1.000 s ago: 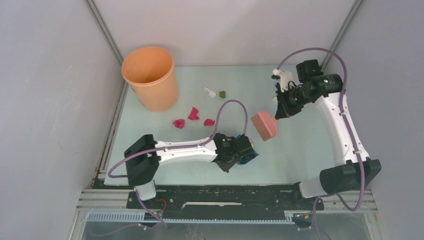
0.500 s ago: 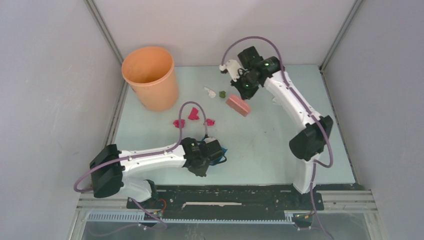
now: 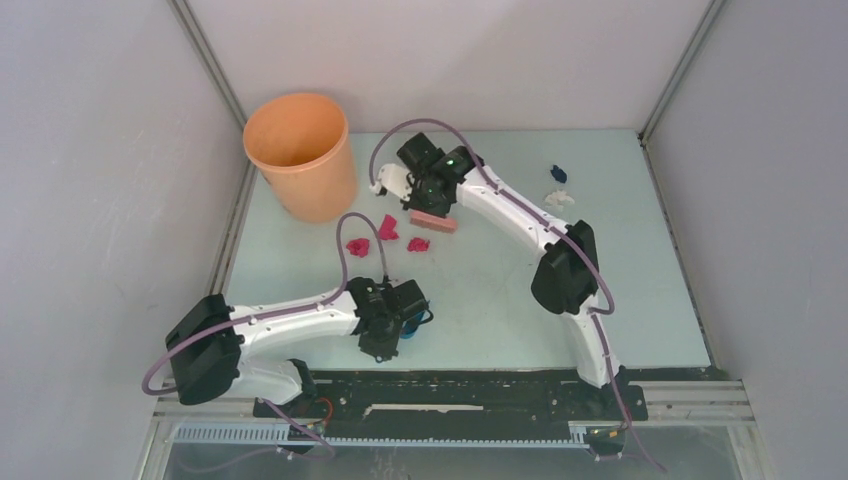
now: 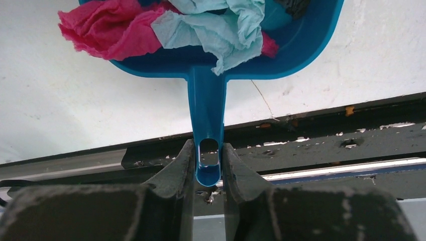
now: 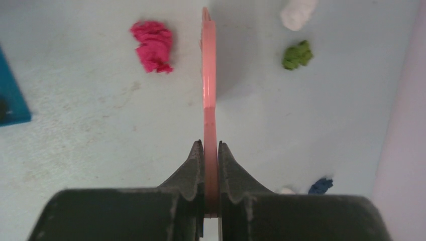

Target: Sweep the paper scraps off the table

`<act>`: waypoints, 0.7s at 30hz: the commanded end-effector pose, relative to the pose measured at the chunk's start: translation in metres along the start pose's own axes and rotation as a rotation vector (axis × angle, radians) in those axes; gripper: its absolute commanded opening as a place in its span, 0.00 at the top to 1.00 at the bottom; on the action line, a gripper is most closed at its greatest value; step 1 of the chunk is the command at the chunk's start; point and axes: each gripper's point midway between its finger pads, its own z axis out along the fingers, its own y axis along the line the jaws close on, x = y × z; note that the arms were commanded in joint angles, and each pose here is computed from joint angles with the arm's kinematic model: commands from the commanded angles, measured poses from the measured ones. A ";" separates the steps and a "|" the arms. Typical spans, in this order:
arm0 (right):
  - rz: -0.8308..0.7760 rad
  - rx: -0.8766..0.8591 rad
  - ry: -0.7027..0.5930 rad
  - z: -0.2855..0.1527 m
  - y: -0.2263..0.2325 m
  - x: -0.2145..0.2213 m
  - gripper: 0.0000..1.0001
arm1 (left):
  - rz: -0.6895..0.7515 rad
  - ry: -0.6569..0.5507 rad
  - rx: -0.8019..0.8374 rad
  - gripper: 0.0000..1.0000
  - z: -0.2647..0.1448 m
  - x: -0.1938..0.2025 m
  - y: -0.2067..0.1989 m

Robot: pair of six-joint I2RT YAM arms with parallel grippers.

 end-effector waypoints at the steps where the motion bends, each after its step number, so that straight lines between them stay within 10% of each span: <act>1: -0.086 -0.061 0.054 0.002 0.029 0.007 1.00 | -0.015 0.008 0.026 1.00 0.006 -0.006 -0.003; 21: 0.159 -0.470 -0.023 -0.098 0.152 0.020 1.00 | 0.064 0.034 -0.020 1.00 0.028 -0.028 -0.008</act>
